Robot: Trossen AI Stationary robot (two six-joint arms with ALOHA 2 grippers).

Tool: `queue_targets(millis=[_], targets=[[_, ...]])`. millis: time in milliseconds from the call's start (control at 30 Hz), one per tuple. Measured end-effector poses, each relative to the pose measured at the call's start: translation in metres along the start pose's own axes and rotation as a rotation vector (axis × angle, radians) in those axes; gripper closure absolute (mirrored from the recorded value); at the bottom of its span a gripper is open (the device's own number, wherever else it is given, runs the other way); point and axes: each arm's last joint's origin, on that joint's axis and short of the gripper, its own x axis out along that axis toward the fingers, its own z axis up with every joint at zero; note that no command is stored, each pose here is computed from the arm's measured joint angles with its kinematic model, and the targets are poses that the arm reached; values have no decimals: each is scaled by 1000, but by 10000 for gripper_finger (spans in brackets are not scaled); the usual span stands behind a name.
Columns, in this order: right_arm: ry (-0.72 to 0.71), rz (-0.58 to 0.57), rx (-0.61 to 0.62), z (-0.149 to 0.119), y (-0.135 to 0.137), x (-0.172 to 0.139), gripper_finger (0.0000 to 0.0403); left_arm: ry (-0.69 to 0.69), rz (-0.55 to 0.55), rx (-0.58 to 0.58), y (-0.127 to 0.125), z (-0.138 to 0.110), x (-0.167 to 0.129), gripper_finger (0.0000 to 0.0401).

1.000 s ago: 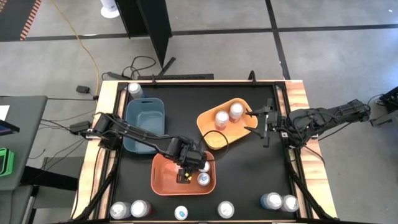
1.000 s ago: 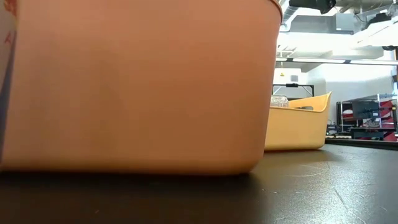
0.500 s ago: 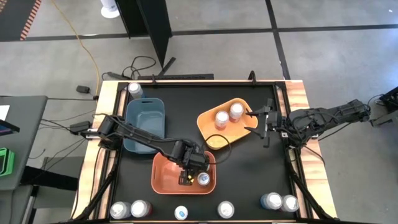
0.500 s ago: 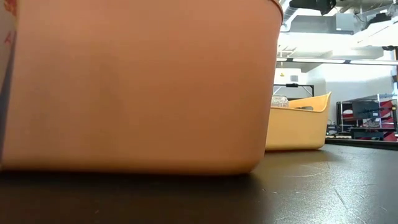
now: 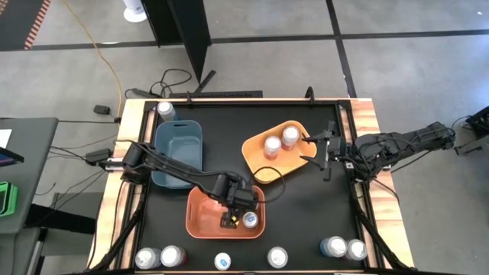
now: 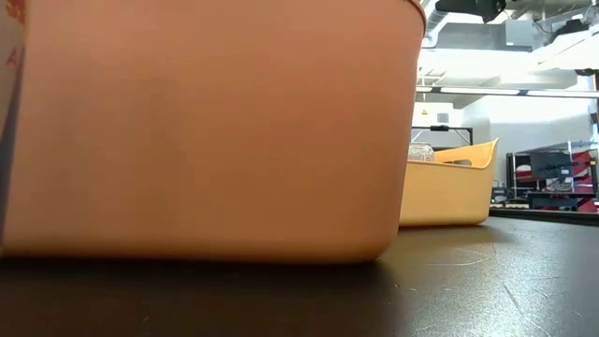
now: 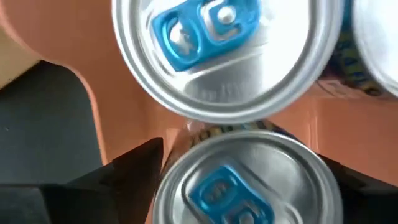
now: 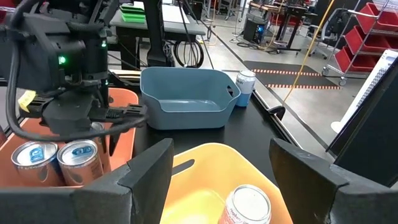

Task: Sort soda cans
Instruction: Put the blue soda can into the orange bin

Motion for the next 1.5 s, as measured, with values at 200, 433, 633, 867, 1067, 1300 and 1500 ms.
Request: queue_targets(millis=[200, 433, 633, 867, 1067, 1300, 1500], targets=[[1, 0, 0, 0, 0, 0, 121, 24, 26, 1, 1, -1, -5, 82], [2, 0, 2, 0, 0, 0, 121, 13, 75, -3, 2, 5, -27, 82], [4, 0, 3, 0, 0, 0, 121, 23, 86, -3, 2, 5, -36, 82], [10, 0, 2, -1, 0, 0, 121, 59, 93, -17, 2, 3, -42, 82], [10, 0, 2, -1, 0, 0, 121, 36, 87, -6, -1, 5, -43, 82], [10, 0, 6, -1, 0, 0, 121, 22, 87, -6, -3, 6, -43, 82], [10, 0, 5, -1, 0, 0, 121, 55, 103, -18, -3, 2, -44, 82]])
